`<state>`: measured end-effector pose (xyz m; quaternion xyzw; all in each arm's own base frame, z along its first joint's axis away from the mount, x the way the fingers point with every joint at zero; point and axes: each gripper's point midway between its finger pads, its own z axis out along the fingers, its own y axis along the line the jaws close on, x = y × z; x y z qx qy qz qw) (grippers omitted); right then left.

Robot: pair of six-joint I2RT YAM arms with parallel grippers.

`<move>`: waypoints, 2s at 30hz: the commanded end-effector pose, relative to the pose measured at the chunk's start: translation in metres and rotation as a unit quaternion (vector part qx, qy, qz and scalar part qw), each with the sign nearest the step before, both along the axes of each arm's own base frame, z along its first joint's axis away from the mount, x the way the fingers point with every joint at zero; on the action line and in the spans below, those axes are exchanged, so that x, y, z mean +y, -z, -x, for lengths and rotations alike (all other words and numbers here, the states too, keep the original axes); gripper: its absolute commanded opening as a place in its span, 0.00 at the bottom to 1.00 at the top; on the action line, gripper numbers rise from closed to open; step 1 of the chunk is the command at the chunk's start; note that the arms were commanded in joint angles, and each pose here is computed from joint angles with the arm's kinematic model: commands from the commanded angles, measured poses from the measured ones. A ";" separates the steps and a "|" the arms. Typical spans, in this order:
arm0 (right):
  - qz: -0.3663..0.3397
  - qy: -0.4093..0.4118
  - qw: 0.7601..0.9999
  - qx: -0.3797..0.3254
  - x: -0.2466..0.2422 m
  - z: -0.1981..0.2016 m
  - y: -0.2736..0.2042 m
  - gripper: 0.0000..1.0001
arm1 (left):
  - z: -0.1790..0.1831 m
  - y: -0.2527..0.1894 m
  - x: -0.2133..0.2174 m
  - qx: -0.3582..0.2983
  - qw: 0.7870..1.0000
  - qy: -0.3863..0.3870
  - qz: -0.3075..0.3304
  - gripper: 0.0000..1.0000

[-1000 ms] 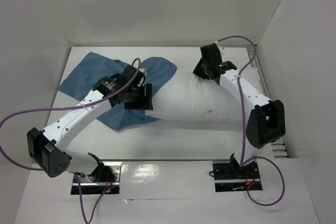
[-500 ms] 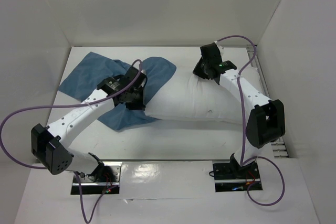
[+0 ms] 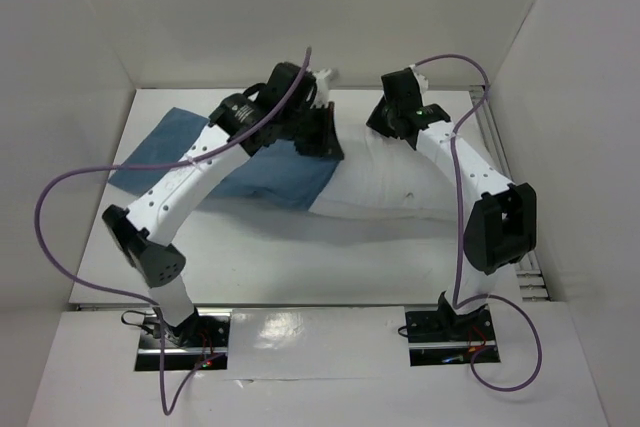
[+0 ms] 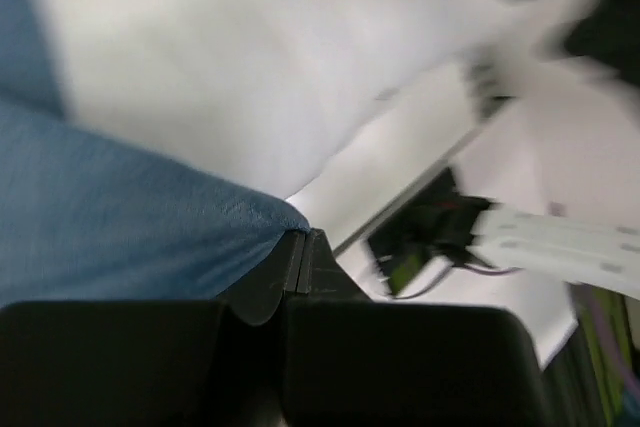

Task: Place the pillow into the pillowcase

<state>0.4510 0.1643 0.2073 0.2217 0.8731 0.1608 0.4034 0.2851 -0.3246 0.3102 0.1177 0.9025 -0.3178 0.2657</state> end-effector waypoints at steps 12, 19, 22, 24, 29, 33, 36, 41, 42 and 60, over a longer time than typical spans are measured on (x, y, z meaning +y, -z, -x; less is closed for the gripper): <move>-0.093 -0.002 0.996 -0.005 0.033 0.018 0.013 0.00 | 0.040 0.052 -0.016 0.055 0.995 0.078 0.006 0.21; -0.029 -0.056 0.998 -0.029 0.034 0.021 -0.014 0.27 | 0.012 0.007 0.018 0.004 0.999 0.043 -0.021 0.71; 0.030 -0.051 0.998 -0.023 0.016 0.024 -0.024 0.65 | -0.013 0.004 0.038 -0.001 1.000 0.002 -0.026 0.70; 0.085 -0.046 0.995 -0.030 -0.002 0.027 -0.042 0.82 | -0.023 0.009 0.049 0.005 0.999 -0.022 -0.031 0.70; 0.213 -0.009 0.977 0.004 -0.066 0.043 -0.054 1.00 | -0.050 0.037 0.090 0.026 0.993 -0.093 -0.065 0.74; 0.232 0.031 0.969 0.083 -0.127 0.072 -0.019 1.00 | -0.073 0.062 0.101 0.047 0.989 -0.119 -0.069 0.74; 0.193 0.041 0.975 0.104 -0.152 0.084 0.007 1.00 | -0.088 0.087 0.094 0.073 0.989 -0.107 -0.077 0.74; 0.123 0.018 0.986 0.114 -0.141 0.089 0.042 0.48 | -0.102 0.098 0.066 0.095 0.992 -0.066 -0.052 0.21; 0.104 -0.001 0.987 0.119 -0.133 0.095 0.053 0.31 | -0.105 0.102 0.062 0.100 0.992 -0.062 -0.049 0.08; 0.078 -0.020 0.997 -0.018 -0.069 0.125 -0.063 0.00 | -0.130 0.002 0.008 -0.031 0.999 -0.019 0.031 0.00</move>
